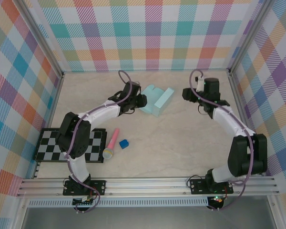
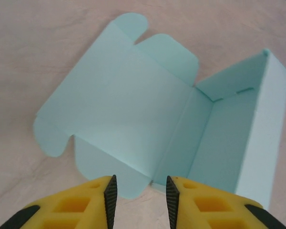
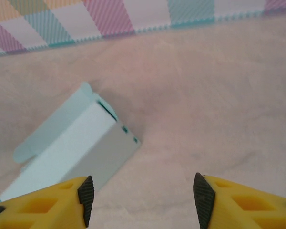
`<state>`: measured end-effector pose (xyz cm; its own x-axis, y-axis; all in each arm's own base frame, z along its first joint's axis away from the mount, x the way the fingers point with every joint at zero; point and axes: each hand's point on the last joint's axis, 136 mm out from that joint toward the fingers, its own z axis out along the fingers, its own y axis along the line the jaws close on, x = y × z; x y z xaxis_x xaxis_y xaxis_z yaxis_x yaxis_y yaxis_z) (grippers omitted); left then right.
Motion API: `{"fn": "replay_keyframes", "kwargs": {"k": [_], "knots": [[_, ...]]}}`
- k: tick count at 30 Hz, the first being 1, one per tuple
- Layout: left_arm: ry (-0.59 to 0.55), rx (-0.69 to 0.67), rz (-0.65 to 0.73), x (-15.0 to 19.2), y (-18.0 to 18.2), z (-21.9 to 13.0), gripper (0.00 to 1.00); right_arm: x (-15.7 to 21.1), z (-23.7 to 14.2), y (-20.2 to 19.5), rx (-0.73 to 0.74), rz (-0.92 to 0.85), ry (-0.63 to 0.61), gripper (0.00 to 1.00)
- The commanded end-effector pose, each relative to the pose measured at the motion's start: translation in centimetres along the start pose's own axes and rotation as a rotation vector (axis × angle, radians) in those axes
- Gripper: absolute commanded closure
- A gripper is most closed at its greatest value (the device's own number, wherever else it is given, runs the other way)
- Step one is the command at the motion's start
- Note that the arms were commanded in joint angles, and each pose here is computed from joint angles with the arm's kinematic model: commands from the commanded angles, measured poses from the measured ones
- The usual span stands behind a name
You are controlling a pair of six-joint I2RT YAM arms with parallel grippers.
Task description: Fold the paper box
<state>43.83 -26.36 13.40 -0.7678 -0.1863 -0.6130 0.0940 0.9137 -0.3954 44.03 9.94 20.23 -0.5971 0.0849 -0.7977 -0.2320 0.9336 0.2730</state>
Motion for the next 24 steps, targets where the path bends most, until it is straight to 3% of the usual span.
{"fn": "replay_keyframes", "kwargs": {"k": [1,6,9,14,19,24], "knots": [[0.030,-0.017,-0.180,0.5,1.3,-1.4,0.61,0.5,1.8,3.0,-0.158,-0.043,0.155,0.34],[0.087,-0.019,-0.364,2.9,1.9,-0.5,0.55,-0.5,5.0,2.8,-0.067,0.265,0.331,0.24],[0.107,-0.023,-0.389,3.9,2.1,0.2,0.53,0.4,6.7,2.0,0.021,0.437,0.432,0.19],[0.113,-0.029,-0.442,3.8,1.9,1.0,0.43,1.7,9.0,2.8,0.097,0.549,0.511,0.08],[0.133,-0.060,-0.504,4.2,2.1,1.8,0.39,3.7,9.7,2.0,0.254,0.629,0.618,0.07],[0.146,-0.097,-0.544,4.9,2.7,2.8,0.43,4.9,10.5,3.3,0.225,0.726,0.632,0.10]]}}
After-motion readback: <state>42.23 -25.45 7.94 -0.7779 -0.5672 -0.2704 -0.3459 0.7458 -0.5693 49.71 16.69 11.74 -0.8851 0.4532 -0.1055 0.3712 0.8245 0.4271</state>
